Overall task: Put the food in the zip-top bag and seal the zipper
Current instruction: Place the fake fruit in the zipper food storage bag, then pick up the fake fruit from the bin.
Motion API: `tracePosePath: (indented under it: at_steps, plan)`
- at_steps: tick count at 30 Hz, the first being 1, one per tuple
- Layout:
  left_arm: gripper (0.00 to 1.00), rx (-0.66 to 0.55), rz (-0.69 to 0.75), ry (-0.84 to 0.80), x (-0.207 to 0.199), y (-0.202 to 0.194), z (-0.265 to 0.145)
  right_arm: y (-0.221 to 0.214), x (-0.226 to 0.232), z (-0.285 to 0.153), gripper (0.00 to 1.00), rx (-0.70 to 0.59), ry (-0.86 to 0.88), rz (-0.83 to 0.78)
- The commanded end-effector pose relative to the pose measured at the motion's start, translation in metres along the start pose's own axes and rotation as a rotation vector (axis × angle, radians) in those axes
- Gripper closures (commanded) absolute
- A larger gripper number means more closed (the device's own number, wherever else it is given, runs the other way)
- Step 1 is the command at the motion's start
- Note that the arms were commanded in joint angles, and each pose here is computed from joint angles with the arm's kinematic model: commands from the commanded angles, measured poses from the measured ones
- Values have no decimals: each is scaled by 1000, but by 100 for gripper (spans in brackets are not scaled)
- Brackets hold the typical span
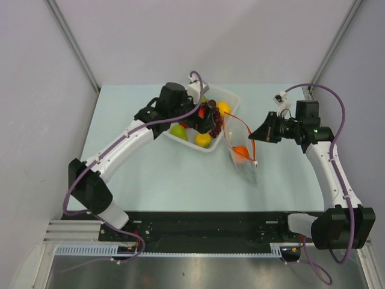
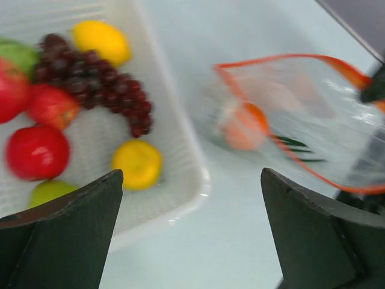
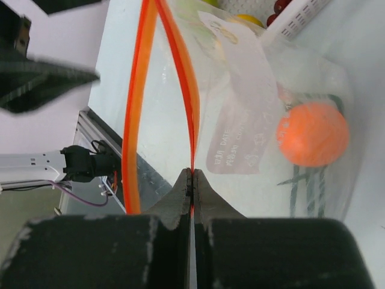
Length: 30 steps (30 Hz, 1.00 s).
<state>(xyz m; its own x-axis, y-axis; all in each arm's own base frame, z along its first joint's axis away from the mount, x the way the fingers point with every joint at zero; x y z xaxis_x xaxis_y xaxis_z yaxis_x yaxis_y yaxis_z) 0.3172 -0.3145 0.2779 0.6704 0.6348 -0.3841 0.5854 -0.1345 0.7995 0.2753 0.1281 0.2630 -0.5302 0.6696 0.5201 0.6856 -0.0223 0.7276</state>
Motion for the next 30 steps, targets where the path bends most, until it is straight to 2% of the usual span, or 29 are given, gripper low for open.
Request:
tracePosePath:
  at_steps: [1,7,10,11,14,19,30]
  plan:
    - [0,-106,-88,195,74,23,-2,-3,-2,-6,100,-5,-12,-32]
    - [0,-219,-107,441,171,58,19,-5,-4,-5,100,-5,-20,-24]
    - [0,-250,-189,546,192,75,27,-6,-5,-5,100,-4,-26,-28]
    - [0,-207,-215,559,204,63,44,-7,-6,-4,100,-1,-27,-23]
    - [0,-193,-251,545,210,61,62,-6,-8,-4,100,-5,-32,-23]
    - [2,-245,-251,514,216,68,80,-7,-10,-3,100,0,-33,-22]
    - [4,-208,-233,502,231,57,110,-8,-13,1,100,13,-29,-10]
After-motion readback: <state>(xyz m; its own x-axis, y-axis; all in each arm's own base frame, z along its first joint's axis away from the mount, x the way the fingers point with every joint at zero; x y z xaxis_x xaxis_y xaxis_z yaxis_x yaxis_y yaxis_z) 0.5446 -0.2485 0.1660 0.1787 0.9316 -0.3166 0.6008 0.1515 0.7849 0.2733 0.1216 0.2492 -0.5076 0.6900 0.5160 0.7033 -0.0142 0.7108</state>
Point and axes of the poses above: each gripper's point midway between its finger pads, its own z axis out along the fingers, its own x axis along the line the jaws close on, y = z × x, the point moved 2 cm from there along -z, back along the fingers, and after that the axes turned 12 degrees about -z, right-handed, at the moved point
